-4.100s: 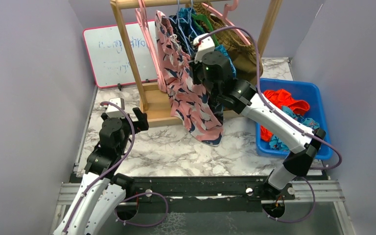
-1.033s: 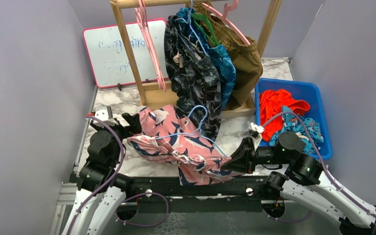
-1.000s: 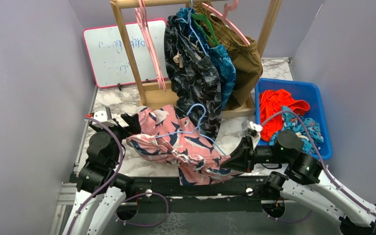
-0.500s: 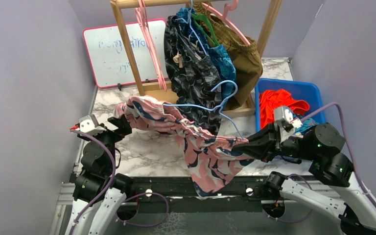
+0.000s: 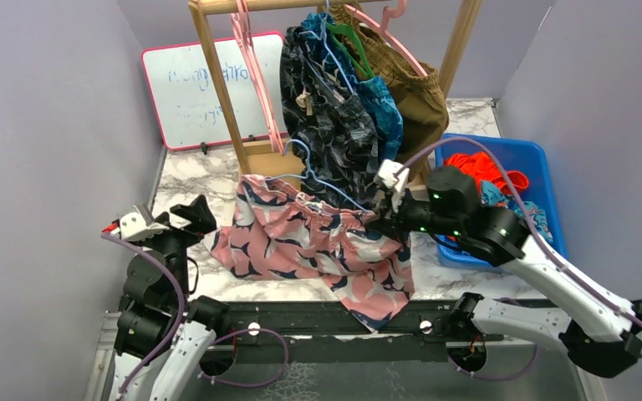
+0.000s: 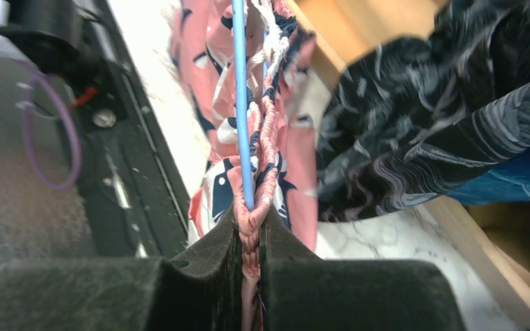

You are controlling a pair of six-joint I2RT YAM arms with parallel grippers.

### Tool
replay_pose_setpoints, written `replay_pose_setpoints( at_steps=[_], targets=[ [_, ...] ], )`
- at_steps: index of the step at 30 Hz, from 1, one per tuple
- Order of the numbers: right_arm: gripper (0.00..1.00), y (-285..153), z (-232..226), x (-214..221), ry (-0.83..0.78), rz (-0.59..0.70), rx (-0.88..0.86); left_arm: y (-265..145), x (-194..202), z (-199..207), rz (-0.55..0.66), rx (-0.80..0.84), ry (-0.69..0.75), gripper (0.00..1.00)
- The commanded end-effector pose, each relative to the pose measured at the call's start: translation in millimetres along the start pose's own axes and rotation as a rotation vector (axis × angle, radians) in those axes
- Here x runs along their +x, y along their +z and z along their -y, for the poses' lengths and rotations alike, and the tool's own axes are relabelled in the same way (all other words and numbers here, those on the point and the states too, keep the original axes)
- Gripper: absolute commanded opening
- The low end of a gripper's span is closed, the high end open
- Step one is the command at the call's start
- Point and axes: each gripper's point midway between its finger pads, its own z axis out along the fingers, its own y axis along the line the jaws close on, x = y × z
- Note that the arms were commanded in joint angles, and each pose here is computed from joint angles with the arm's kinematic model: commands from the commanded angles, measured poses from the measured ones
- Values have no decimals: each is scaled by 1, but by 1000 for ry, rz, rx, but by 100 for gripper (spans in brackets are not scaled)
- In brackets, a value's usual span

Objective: Remove the shorts from the hanger
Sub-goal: Pick up the hanger from the clothes rod.

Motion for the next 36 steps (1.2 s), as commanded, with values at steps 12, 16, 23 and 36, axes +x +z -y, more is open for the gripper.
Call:
replay_pose_setpoints(
  at_steps=[12, 16, 23, 36],
  targets=[
    [1, 80, -15, 50, 58, -186, -202, -17, 78, 139, -459, 721, 29, 86],
    [1, 91, -24, 58, 101, -204, -267, -29, 94, 141, -499, 765, -49, 85],
    [1, 111, -18, 63, 162, -251, -245, -29, 87, 141, -458, 760, -93, 89],
    [1, 113, -33, 50, 233, -243, -319, -4, 99, 133, -429, 639, -206, 62]
  ],
)
